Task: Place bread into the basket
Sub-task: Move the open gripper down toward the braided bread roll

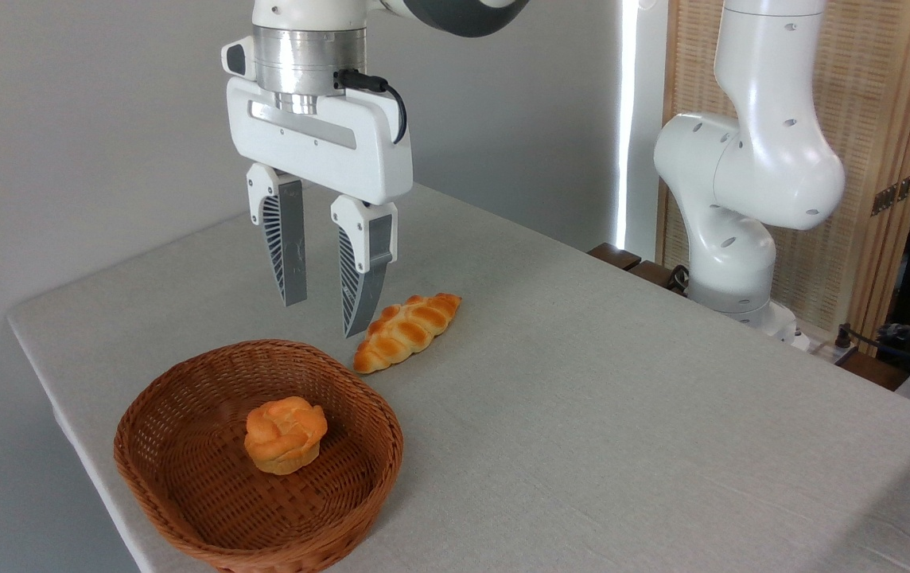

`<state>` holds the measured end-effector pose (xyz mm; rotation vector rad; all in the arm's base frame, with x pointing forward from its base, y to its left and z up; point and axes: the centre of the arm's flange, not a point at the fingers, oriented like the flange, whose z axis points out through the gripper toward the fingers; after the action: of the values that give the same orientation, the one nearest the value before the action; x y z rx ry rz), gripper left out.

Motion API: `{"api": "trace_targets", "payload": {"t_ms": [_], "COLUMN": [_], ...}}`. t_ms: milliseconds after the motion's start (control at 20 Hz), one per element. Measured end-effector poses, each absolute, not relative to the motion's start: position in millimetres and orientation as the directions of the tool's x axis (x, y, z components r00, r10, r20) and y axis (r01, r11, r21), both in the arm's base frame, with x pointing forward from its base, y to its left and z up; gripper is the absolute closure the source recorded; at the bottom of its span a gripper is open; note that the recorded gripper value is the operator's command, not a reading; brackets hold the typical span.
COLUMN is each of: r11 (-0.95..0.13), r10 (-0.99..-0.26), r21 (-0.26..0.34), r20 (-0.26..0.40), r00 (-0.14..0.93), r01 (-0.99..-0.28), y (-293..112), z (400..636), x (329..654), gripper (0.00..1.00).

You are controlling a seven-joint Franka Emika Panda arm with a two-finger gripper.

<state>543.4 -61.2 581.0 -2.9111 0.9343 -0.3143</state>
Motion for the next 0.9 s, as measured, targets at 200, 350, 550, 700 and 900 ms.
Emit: {"api": "trace_targets", "payload": {"t_ms": [200,350,550,700,900], "r11": [-0.81,-0.81,-0.817,-0.802,-0.762], "r10": [-0.587,-0.587,-0.576,-0.597,-0.646], "r21": [-0.129,-0.125,-0.043,0.003,0.055], "r20": [0.171,0.167,0.1,0.037,-0.008], "r00": [0.791,0.792,0.811,0.801,0.763], "r01": [-0.573,-0.573,-0.575,-0.598,-0.645], "y": [-65,-65,-67,-81,-121], "z": [581,581,571,560,534], "x": [543,542,533,524,511], "gripper": [0.0,0.0,0.0,0.0,0.0]}}
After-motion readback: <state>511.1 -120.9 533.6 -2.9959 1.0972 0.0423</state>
